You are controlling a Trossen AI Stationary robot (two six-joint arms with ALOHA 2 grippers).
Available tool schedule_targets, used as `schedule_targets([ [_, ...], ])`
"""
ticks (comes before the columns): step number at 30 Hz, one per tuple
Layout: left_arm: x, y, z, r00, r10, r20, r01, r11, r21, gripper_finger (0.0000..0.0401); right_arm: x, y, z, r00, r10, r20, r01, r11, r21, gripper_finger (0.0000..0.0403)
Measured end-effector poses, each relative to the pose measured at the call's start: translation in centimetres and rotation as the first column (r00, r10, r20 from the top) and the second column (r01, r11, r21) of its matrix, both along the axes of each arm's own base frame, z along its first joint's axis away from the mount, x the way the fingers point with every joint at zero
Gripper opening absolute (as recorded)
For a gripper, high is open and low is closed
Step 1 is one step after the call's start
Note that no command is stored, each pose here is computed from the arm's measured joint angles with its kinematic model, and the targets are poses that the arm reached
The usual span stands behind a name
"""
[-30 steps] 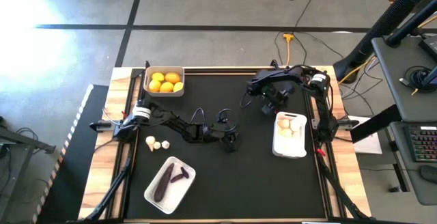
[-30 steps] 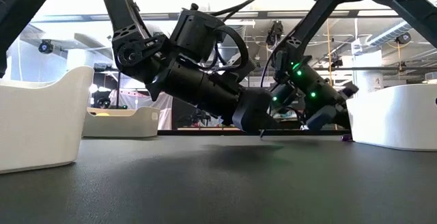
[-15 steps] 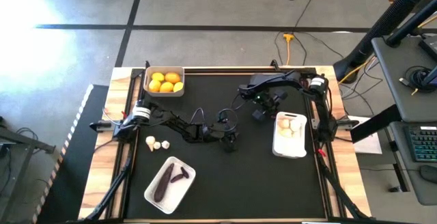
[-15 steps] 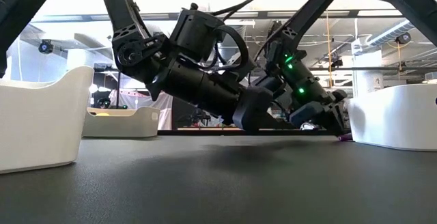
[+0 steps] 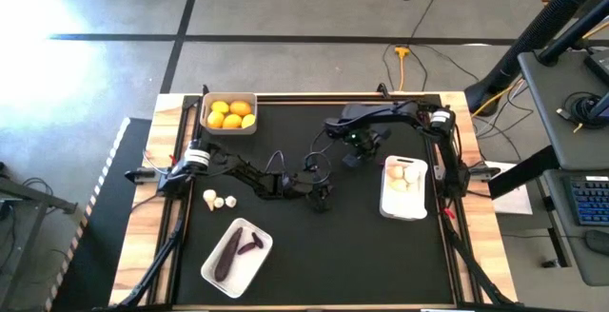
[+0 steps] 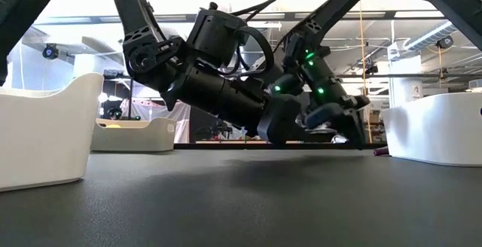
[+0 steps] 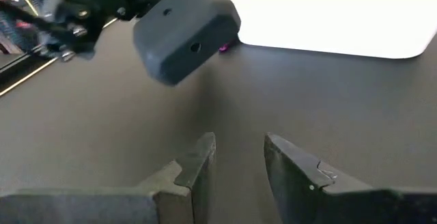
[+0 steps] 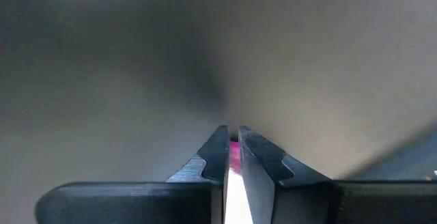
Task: Sort produce into baskets
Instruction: Move the bottom eggplant to the center on the table
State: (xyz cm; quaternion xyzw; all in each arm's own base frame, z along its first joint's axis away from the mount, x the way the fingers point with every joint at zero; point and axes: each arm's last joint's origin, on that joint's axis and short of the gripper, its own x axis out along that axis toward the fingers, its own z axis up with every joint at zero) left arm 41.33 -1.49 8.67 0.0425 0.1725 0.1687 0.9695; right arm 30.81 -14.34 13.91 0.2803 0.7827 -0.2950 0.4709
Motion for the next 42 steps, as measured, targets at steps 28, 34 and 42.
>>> schedule_targets([
  [28,0.0,0.0,0.0,1.000,0.000,-0.002,0.000,1.000,0.000,0.0110,-2.7,0.4,-2.6,0.986,-0.164,0.010,0.154,0.946,0.284,0.0027],
  [34,0.0,0.0,0.0,1.000,0.000,-0.001,0.000,1.000,0.000,0.0110,-0.7,1.3,-1.7,0.990,-0.112,0.090,0.084,0.960,0.266,0.0027],
  [42,-0.1,-0.3,0.0,1.000,-0.005,-0.002,0.005,1.000,-0.002,0.0110,1.9,2.1,0.1,0.978,-0.011,0.208,-0.038,0.972,0.232,0.0027],
])
